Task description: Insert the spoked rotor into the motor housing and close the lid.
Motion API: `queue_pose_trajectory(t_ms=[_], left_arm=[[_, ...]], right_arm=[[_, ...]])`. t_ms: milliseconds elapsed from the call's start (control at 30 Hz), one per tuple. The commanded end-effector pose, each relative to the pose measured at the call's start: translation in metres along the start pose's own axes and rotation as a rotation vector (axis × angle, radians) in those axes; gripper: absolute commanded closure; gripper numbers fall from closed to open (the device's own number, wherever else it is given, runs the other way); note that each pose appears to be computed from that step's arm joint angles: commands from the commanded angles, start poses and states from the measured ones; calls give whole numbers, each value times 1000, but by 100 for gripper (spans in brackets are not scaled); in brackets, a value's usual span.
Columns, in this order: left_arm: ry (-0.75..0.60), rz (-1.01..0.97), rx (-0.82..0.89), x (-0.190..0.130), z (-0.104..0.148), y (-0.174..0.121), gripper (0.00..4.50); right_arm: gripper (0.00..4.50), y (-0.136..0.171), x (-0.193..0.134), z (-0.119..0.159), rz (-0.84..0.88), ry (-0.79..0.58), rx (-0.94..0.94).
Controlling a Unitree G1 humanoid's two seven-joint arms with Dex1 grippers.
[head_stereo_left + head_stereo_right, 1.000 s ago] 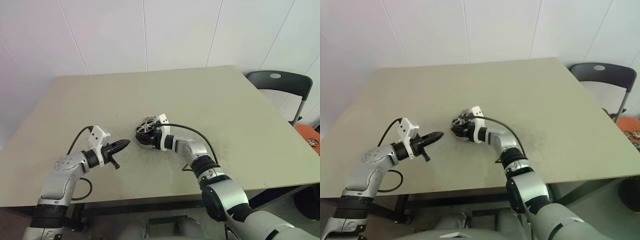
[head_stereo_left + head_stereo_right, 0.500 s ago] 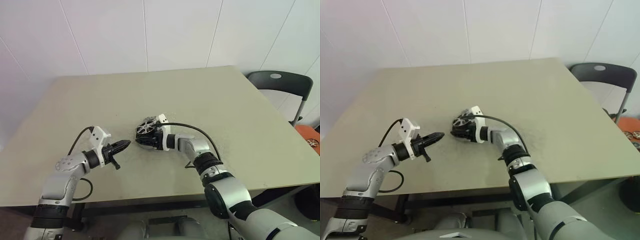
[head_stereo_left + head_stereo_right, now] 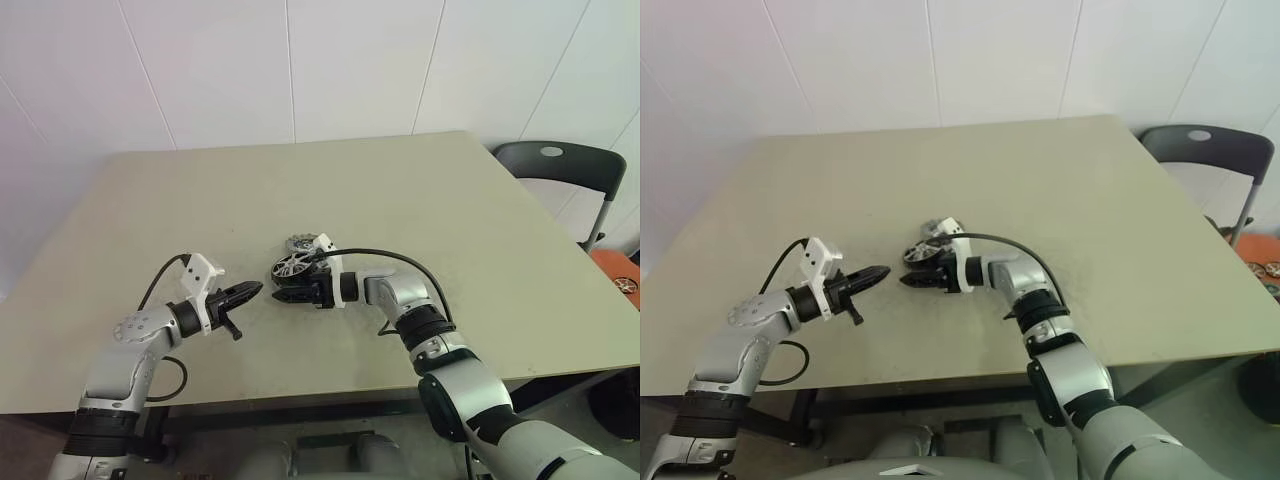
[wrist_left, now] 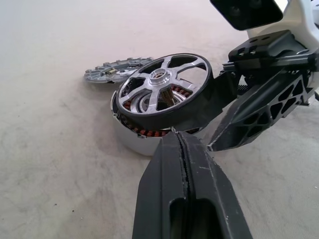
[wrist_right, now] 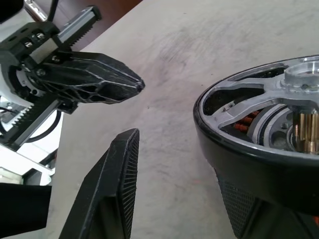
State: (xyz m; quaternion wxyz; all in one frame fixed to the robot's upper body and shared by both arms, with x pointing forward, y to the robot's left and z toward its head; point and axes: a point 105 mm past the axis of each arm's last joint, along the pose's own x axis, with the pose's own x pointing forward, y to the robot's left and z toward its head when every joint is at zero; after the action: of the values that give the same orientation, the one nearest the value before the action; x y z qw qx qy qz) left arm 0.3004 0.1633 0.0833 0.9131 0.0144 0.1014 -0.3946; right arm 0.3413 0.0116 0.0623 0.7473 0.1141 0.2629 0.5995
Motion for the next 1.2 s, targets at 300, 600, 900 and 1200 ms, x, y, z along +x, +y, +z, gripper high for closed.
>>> queue_pose_trajectory(t_ms=[300,600,900,1200], left_arm=[[-12,-5,19,4,6,-1,450],[-11,-12,19,6,6,-2,450],[-13,-20,19,8,6,-5,450],[-7,-23,18,9,5,-6,450]], right_arm=[[215,-5,7,7,-72,-39,-31],[215,-9,9,11,-97,-74,-10],[215,-24,9,19,-215,-133,50],[215,-15,15,9,-146,-88,58]])
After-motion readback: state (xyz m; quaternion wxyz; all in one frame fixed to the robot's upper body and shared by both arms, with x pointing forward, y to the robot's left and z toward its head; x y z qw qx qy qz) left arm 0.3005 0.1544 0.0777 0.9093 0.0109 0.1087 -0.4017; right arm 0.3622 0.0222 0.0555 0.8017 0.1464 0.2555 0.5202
